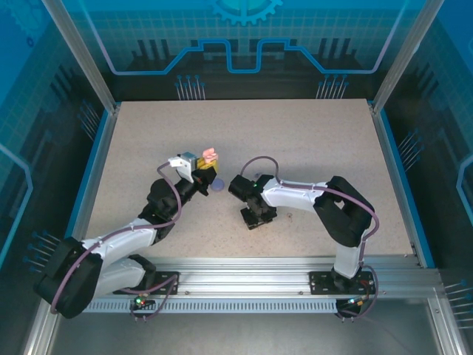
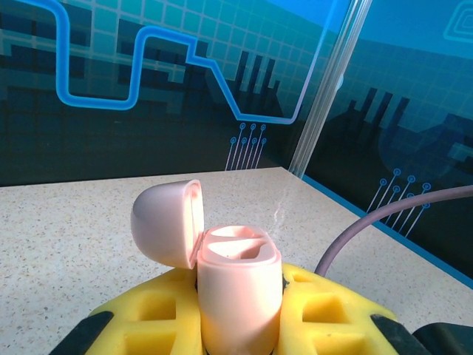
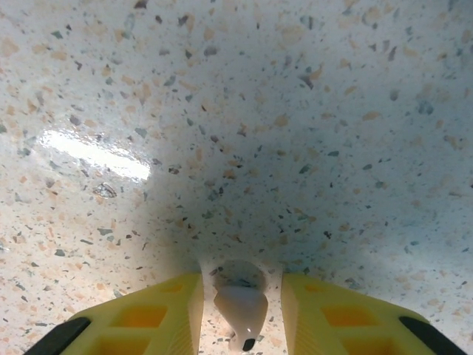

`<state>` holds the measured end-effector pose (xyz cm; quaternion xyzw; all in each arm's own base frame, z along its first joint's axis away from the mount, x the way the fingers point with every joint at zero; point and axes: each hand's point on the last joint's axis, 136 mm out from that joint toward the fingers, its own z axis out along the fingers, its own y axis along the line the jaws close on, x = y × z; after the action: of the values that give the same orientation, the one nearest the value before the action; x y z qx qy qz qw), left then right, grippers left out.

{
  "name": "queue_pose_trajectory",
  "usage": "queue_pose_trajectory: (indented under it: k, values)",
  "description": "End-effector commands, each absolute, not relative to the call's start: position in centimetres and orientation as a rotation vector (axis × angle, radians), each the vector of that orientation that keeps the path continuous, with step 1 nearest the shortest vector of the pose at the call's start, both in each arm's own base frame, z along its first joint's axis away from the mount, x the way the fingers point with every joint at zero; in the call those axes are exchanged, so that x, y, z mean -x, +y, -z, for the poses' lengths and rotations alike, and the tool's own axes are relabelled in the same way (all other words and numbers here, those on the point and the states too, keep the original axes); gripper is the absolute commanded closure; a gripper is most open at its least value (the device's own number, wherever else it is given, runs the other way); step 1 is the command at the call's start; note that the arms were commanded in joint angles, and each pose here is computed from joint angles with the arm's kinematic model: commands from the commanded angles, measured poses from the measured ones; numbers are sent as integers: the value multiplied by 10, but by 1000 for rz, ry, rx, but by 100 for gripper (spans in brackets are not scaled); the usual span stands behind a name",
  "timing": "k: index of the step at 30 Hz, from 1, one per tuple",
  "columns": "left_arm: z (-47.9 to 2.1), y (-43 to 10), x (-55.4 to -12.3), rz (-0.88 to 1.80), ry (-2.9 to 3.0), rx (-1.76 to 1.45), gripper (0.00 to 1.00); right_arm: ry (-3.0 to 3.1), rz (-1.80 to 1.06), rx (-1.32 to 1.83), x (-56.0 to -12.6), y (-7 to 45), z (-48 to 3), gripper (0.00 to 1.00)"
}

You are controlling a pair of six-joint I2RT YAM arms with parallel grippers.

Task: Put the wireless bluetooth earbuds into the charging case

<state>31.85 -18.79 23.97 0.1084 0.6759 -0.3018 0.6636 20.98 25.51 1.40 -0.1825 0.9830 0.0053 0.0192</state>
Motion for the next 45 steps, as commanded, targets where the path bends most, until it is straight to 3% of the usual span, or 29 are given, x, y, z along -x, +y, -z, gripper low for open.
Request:
queue_pose_trajectory:
  k: [1, 14, 21, 30, 39, 45]
  values:
    - [-249, -192, -319, 698, 1500, -261, 100, 3051, -4, 572, -204, 256, -20, 68]
    - [-253, -193, -319, 700, 1497, -268, 100, 3053, 24, 584, -197, 249, -19, 71]
    - [-250, -194, -319, 706, 1508, -270, 100, 3053, 36, 590, -199, 250, -16, 84]
    - [-248, -198, -317, 720, 1520, -291, 100, 2980, -5, 549, -212, 246, -37, 88]
    - [-235, -206, -311, 733, 1539, -370, 100, 2766, -218, 466, -240, 249, -106, 89]
    - [-236, -222, -304, 807, 1519, -461, 100, 2494, -398, 414, -264, 249, -202, 88]
